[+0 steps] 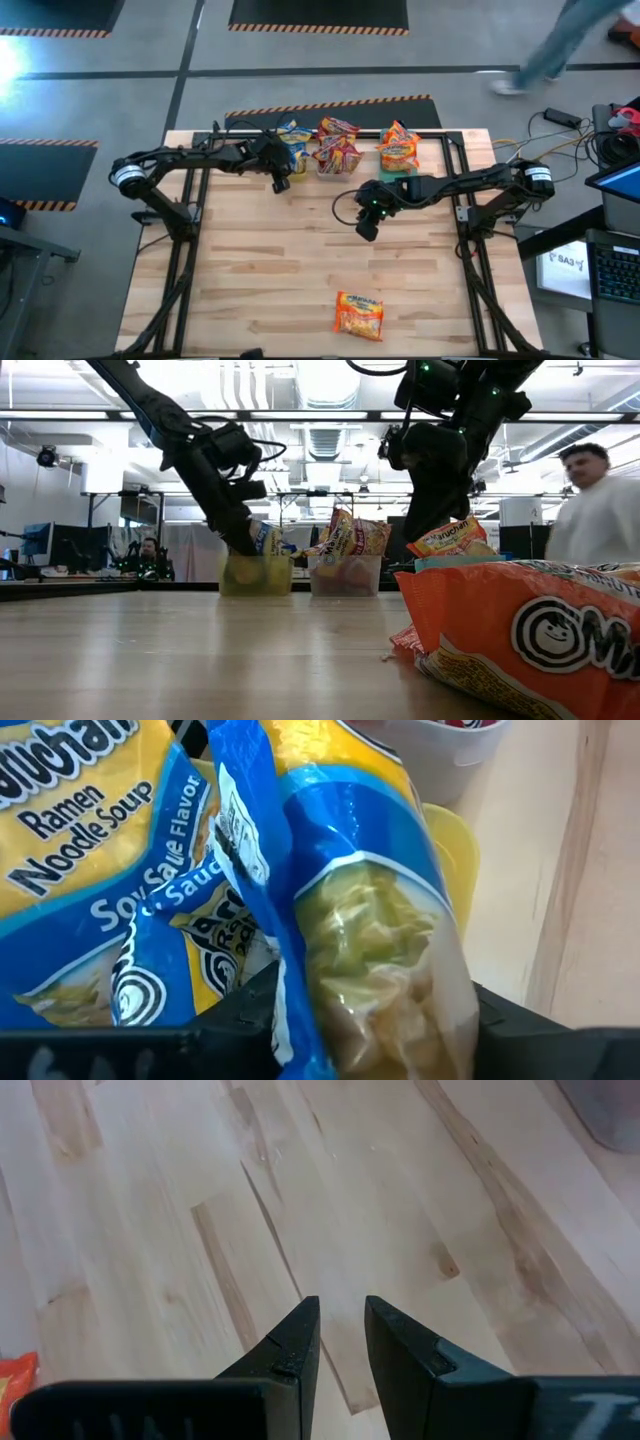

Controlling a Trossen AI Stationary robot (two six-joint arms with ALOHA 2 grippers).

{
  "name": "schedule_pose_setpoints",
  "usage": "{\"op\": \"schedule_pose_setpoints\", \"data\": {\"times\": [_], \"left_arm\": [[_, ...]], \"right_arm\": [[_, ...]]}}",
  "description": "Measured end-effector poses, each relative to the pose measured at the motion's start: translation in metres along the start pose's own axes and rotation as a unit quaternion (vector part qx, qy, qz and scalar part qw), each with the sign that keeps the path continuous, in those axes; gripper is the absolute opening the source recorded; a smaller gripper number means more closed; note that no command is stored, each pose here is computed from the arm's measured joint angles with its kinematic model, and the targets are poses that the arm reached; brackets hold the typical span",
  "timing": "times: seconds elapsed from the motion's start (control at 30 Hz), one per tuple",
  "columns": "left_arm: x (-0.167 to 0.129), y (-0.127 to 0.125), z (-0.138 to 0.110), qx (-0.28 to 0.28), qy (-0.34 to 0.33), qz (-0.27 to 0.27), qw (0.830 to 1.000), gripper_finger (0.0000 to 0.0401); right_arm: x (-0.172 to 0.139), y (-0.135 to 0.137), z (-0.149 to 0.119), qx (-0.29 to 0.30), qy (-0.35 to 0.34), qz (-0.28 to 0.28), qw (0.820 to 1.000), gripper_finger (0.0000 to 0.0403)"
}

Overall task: Sort Maruchan noodles
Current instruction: Put the blue pack into the yellow bin

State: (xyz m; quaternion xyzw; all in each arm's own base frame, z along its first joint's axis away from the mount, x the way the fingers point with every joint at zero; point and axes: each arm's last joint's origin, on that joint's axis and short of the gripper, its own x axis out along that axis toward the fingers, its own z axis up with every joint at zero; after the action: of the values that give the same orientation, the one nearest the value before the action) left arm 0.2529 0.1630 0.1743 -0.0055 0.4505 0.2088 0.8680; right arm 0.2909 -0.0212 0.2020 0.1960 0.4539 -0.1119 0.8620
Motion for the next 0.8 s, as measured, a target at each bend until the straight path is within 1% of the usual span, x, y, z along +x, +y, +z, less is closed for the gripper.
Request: {"op": "schedule_pose_setpoints", "data": {"times": [0.13,0.37,0.5,0.6,0.7,0.8], "left_arm": [[0.0,0.0,0.0,-0.008,-0.001,-0.002,1.0,0.016],[-0.001,0.001,0.001,-0.017,-0.002,0.001,1.0,0.0228],[-0.006,0.003,0.01,-0.015,0.008,0.003,1.0,0.0261],[-0.014,0.006,0.018,-0.009,0.034,0.008,0.999,0.0274],[-0.021,0.006,0.021,-0.011,0.066,0.003,0.998,0.0277],[-0.027,0.007,0.024,-0.015,0.074,0.002,0.997,0.0276]], "right_arm": [[0.0,0.0,0.0,0.0,0.001,0.001,1.0,0.0073],[0.0,0.0,0.0,0.0,0.003,0.004,1.0,0.0073],[-0.002,0.001,-0.001,0.004,0.01,0.026,1.0,0.0073],[-0.007,0.001,-0.003,0.007,0.019,0.024,0.999,0.0073],[-0.013,0.0,-0.006,0.008,0.03,0.019,0.999,0.0073],[-0.021,0.0,-0.006,0.007,0.027,0.02,0.999,0.0073]]}}
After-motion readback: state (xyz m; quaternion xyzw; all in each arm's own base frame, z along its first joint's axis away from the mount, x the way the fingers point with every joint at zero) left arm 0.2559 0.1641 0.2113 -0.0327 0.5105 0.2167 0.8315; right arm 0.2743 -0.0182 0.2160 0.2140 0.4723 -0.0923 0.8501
